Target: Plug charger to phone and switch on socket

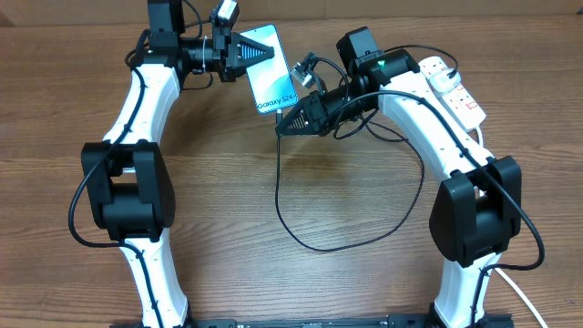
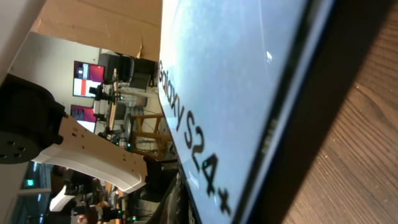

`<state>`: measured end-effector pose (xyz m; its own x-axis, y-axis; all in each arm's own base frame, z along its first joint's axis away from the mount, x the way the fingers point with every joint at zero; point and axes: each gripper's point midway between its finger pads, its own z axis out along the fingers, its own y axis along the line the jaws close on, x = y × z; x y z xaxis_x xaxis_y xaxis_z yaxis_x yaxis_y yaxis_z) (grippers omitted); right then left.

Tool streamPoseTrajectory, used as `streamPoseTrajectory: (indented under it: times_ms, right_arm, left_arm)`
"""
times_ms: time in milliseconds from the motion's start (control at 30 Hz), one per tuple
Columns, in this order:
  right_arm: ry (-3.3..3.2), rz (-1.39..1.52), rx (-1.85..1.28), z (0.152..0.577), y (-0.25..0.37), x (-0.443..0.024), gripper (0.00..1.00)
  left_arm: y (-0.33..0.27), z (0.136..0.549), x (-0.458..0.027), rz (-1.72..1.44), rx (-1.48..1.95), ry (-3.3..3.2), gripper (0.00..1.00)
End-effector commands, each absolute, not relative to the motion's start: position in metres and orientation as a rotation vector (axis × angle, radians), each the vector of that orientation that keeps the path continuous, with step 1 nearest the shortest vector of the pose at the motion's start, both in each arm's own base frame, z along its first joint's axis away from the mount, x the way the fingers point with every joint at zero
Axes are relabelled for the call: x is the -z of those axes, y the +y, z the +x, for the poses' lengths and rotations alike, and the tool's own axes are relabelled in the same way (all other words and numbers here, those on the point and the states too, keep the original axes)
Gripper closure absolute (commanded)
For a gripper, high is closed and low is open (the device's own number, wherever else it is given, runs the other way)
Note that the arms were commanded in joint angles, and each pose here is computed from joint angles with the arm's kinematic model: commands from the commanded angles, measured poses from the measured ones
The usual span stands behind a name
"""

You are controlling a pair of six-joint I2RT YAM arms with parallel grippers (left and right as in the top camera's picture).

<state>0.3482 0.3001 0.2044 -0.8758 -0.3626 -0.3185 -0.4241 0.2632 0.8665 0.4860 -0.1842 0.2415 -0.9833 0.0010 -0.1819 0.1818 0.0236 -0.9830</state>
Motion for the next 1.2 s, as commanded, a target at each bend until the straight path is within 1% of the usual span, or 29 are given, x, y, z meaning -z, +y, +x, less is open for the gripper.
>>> streamPoseTrajectory:
  times_ms: [0,300,833,1167]
  right_arm:
    - [2.448,-0.737,-1.718,0.356,0.296,-0.205,0.96]
    - [2.425,-0.694,-1.735,0.365,0.285,-0.209,0.96]
    - [2.385,-0.705,-1.741,0.37,0.288,-0.213,0.96]
    - [2.354,-0.656,-1.718,0.389,0.291,-0.218,0.96]
  left_arm:
    - [-0.19,0.477,-0.257,0.277,2.143,2.116,0.96]
    - [-0.19,0.477,-0.257,0.277,2.143,2.117,0.96]
    - [-0.192,0.476,-0.256,0.275,2.15,2.122,0.96]
    - [-0.2,0.472,-0.256,0.279,2.167,2.136,0.96]
